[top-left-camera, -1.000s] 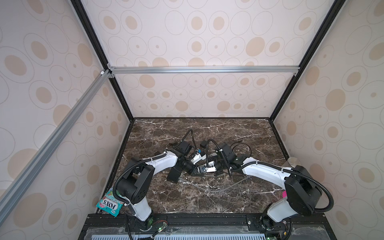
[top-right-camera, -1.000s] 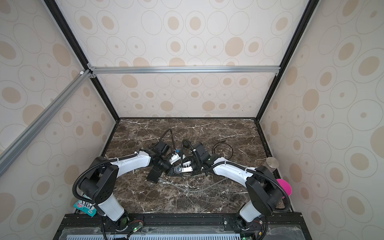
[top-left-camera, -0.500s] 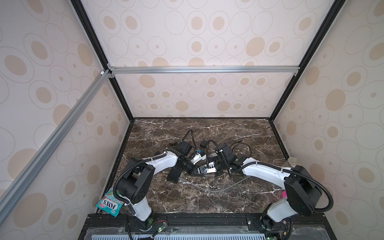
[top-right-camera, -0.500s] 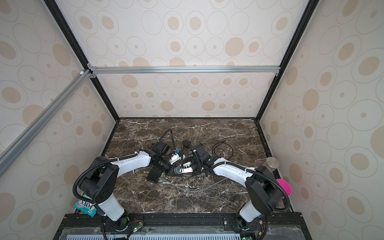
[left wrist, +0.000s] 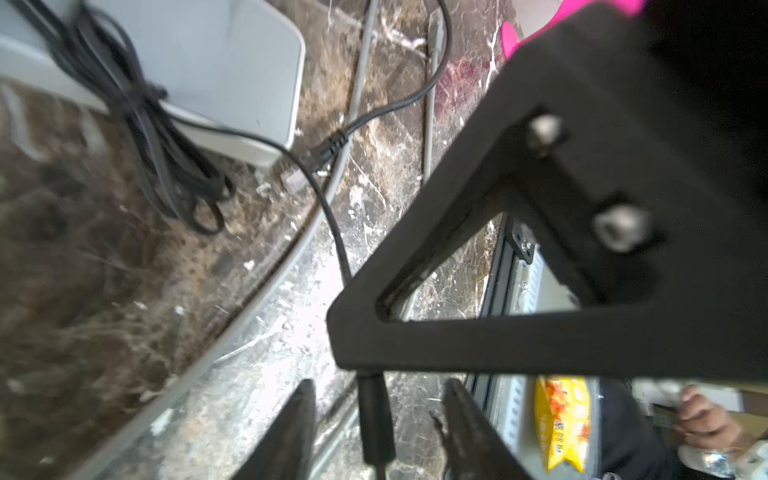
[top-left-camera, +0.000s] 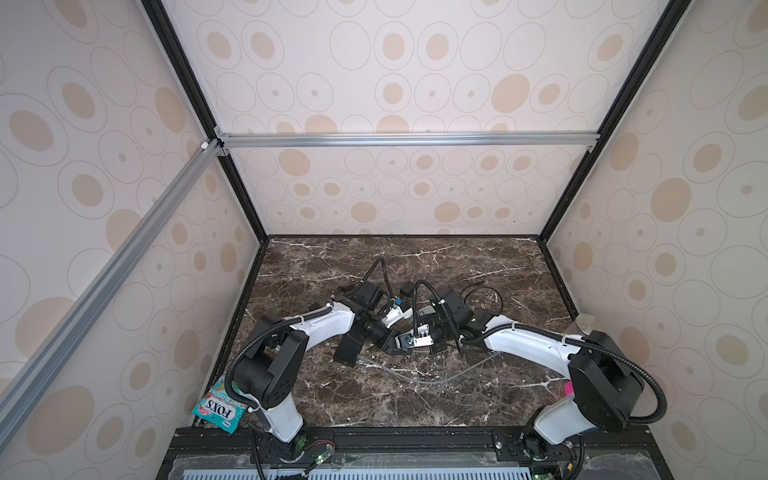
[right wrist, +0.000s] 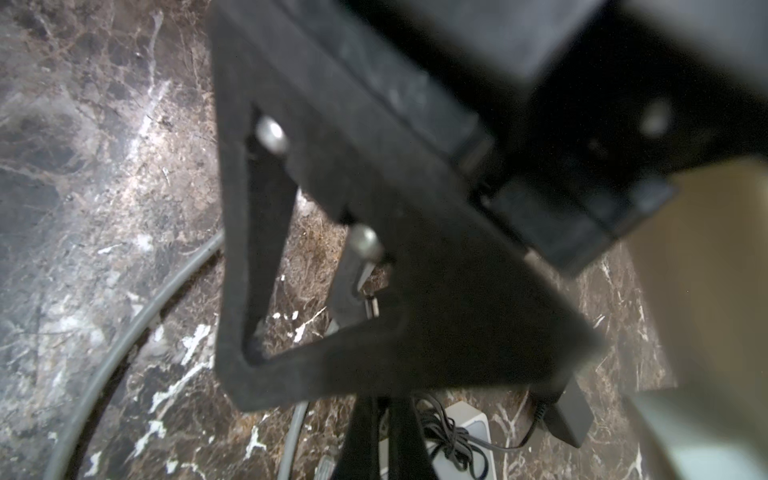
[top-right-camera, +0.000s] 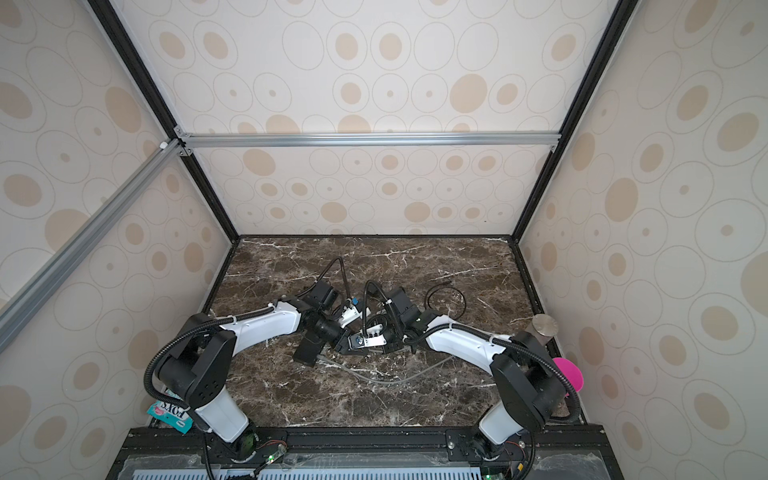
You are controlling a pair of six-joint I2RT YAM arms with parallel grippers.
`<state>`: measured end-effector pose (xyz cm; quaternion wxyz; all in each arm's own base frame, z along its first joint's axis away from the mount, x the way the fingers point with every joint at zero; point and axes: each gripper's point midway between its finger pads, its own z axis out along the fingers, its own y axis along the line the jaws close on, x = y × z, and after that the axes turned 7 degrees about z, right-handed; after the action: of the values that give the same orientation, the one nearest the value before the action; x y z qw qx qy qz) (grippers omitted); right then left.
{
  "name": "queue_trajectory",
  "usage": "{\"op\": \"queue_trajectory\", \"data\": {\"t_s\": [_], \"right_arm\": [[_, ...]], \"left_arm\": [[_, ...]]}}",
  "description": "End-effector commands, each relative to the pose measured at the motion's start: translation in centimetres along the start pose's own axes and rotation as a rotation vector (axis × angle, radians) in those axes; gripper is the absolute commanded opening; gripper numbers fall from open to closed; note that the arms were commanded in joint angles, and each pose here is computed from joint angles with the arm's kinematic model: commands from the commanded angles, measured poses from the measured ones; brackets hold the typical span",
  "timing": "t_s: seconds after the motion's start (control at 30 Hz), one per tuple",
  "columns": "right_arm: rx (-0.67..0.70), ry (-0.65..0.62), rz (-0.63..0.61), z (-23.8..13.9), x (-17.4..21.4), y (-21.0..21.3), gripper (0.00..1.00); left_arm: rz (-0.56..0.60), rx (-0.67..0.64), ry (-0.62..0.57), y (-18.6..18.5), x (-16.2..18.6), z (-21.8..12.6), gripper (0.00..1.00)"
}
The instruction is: Insert the plug into the switch port
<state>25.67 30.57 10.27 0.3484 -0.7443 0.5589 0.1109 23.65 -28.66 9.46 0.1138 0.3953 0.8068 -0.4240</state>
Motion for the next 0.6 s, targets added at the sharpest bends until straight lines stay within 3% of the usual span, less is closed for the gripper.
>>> {"op": "queue_trajectory", "data": {"t_s": [0.0, 0.13, 0.23, 0.37, 0.43, 0.57], "right_arm": [[0.036, -0.027, 0.059, -0.4, 0.1, -0.7, 0.0], [0.142, -0.058, 0.164, -1.2, 0.7, -3.2, 0.0], [0.227, -0.07, 0.288, -2.1, 1.5, -5.6, 0.0], [0.38, -0.038, 0.562, -3.7, 4.3, -10.3, 0.0], [0.485, 0.055, 0.682, -4.8, 7.0, -12.6, 0.0], [0.866, 0.298, 0.808, -9.3, 13.2, -16.4, 0.0]], "left_arm": [[-0.035, -0.098, -0.201, 1.2, -3.9, -5.0, 0.65], [-0.185, -0.225, -0.466, 3.8, -5.3, -12.6, 0.71], [-0.234, -0.321, -0.538, 4.5, -4.5, -15.5, 0.71], [-0.245, -0.403, -0.492, 4.9, -2.4, -15.4, 0.69], [-0.259, -0.4, -0.478, 4.9, -1.7, -14.8, 0.68], [-0.251, -0.37, -0.469, 3.9, -2.0, -12.1, 0.68]]}}
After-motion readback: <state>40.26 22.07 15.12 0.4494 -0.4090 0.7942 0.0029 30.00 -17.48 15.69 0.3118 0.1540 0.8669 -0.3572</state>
